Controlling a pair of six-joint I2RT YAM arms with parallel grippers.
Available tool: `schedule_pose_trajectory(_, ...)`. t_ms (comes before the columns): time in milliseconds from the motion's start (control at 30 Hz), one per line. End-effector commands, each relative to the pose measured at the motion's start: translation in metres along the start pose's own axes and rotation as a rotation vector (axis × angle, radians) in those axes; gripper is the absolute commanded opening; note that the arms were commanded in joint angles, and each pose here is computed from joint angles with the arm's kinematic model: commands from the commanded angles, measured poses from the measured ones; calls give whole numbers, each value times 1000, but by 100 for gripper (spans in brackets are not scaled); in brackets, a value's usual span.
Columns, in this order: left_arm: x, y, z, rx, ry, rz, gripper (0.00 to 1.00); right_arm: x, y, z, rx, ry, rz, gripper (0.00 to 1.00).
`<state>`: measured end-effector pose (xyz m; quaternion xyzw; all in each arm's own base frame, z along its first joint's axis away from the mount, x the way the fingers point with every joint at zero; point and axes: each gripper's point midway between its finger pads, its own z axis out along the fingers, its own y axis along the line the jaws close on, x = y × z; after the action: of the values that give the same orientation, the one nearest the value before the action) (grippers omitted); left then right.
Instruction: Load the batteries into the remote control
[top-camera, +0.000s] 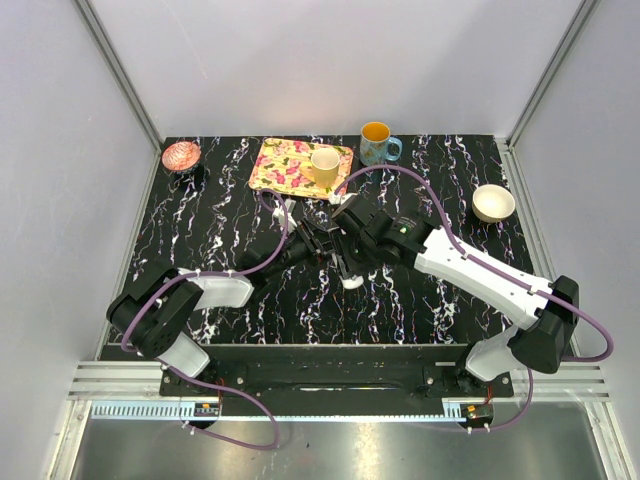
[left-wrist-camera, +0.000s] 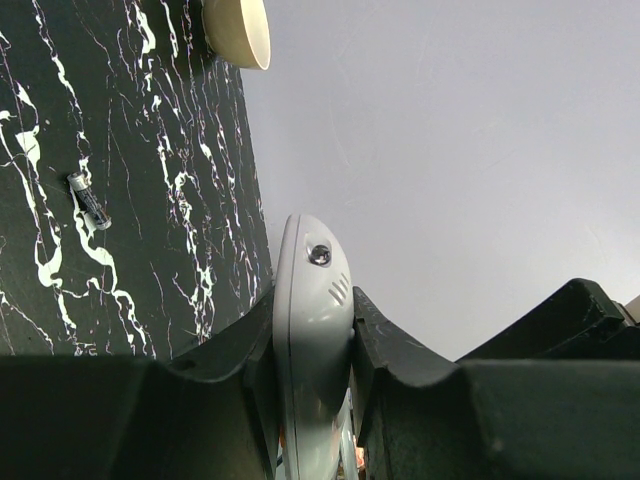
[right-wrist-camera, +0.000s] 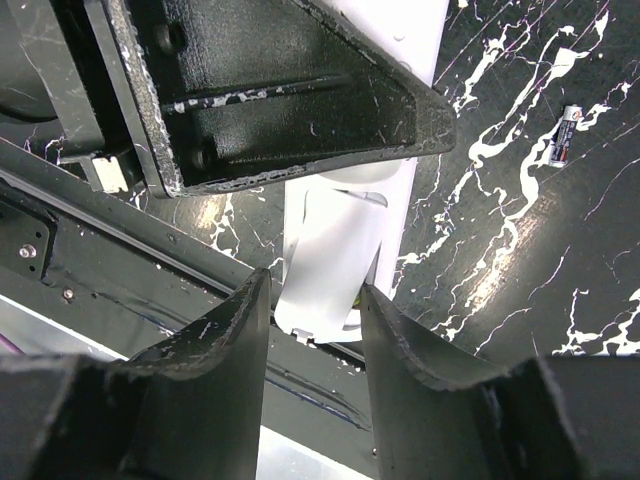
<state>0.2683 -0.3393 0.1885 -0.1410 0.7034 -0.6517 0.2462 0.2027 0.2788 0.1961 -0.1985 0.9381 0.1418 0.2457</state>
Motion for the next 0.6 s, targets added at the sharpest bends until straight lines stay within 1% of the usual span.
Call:
schedule_pose_trajectory(0, 2, -26, -1, 103, 10, 13, 0, -10, 1, -6, 6, -38, -36, 31)
schedule_pose_trajectory(200, 5, -28, -4, 119, 26, -12, 0, -6, -8, -10, 41, -19, -81, 22)
schedule_pose_trajectory(233, 6, -26, -4, 117, 29, -14, 0, -5, -8, -11, 42, -16, -85, 19)
schedule_pose_trajectory(567, 5, -30, -3, 131, 29, -18, 0, -3, -6, -11, 26, 1, -94, 11)
